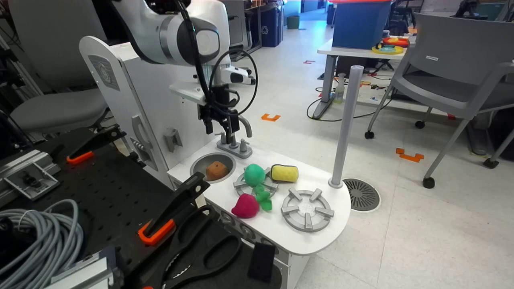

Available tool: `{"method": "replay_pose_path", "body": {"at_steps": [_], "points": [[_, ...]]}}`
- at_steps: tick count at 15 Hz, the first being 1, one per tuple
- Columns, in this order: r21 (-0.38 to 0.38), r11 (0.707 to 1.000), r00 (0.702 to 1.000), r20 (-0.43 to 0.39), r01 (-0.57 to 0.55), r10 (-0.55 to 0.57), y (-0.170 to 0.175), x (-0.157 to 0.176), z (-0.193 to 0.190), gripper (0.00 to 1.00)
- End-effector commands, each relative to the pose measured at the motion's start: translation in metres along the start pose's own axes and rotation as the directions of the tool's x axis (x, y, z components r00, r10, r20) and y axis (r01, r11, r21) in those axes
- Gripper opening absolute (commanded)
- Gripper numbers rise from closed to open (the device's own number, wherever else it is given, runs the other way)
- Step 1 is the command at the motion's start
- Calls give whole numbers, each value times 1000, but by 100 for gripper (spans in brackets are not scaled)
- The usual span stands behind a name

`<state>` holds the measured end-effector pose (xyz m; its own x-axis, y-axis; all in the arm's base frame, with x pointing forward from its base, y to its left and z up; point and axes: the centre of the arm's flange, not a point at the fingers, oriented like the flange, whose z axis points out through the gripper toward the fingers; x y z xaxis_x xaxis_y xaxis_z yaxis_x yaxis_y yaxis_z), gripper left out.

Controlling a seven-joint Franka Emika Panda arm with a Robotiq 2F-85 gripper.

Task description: Remove the brown sponge from the sink

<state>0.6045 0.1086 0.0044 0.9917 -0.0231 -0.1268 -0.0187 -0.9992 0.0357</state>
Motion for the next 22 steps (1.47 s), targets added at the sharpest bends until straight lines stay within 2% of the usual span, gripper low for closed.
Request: {"method": "replay_pose_path", "body": {"at_steps": [1, 8, 15, 22], "points": [[-41, 996, 997, -10, 73, -73, -15, 22, 54, 100], [-89, 976, 980, 15, 200, -199, -31, 17, 123, 100], [-78, 946, 948, -18, 316, -318, -62, 11, 140, 100], [-91, 933, 935, -41, 348, -352, -68, 30, 163, 100]]}}
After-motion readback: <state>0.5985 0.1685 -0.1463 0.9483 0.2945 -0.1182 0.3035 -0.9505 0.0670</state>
